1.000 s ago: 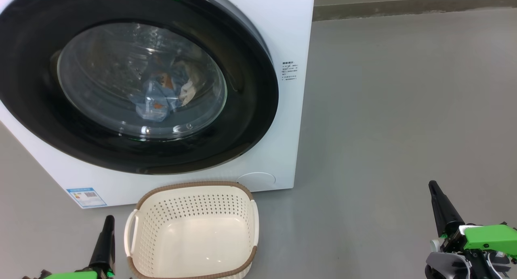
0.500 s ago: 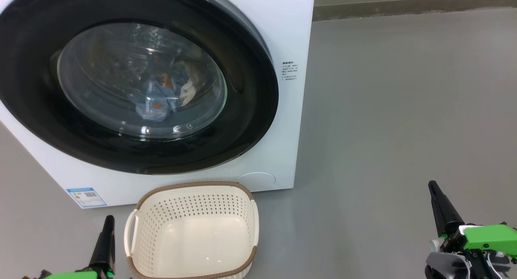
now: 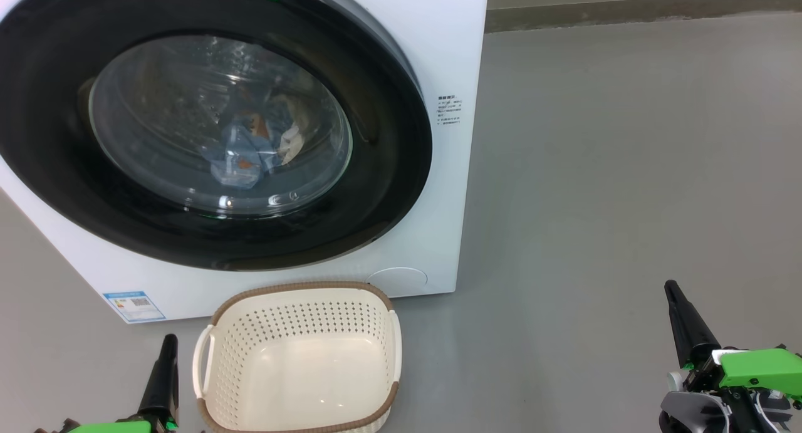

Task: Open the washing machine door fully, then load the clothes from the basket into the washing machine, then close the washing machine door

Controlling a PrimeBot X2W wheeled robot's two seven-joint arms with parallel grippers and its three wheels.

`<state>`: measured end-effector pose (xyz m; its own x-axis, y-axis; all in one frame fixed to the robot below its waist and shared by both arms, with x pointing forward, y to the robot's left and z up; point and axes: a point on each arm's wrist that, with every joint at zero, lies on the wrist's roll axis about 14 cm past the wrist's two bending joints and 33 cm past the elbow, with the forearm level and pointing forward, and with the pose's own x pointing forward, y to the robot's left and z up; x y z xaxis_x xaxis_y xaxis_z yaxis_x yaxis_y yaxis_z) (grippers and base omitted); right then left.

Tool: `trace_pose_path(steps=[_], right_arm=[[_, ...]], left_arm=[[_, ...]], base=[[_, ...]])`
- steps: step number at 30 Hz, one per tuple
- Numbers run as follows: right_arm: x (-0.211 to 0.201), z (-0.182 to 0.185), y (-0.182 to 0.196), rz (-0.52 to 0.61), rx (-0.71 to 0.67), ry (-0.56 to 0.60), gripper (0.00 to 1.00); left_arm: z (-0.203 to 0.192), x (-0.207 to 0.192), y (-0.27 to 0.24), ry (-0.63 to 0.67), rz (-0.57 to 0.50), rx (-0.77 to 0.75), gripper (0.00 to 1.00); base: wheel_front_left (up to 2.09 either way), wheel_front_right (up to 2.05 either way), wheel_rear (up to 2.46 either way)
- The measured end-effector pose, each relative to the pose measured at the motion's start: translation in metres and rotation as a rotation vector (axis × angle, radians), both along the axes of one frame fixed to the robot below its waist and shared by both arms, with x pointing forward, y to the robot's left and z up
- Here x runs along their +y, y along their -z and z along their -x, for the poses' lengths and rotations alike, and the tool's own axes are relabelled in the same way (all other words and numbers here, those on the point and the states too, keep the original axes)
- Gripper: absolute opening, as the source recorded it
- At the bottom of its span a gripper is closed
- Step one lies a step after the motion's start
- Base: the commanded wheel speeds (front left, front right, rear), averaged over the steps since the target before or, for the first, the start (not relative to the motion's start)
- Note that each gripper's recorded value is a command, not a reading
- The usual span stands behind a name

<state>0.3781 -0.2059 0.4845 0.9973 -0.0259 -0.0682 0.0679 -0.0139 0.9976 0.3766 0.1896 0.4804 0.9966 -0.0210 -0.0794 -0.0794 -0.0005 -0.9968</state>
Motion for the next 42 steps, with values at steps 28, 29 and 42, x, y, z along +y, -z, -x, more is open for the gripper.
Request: trace_pose_path(steps=[28, 29, 42], right_arm=[[-0.0001, 0.0000, 0.0000, 0.000, 0.000, 0.000, 0.00], [-0.0001, 0.0000, 0.0000, 0.000, 0.000, 0.000, 0.00], [0.0000, 0.0000, 0.0000, 0.000, 0.000, 0.000, 0.00]], left_arm=[[0.0000, 0.0000, 0.0000, 0.000, 0.000, 0.000, 0.00], [0.0000, 0.0000, 0.0000, 0.000, 0.000, 0.000, 0.00], [0.0000, 0.0000, 0.0000, 0.000, 0.000, 0.000, 0.00]], base=[[0.00, 0.00, 0.00], [0.00, 0.00, 0.00], [0.00, 0.00, 0.00]])
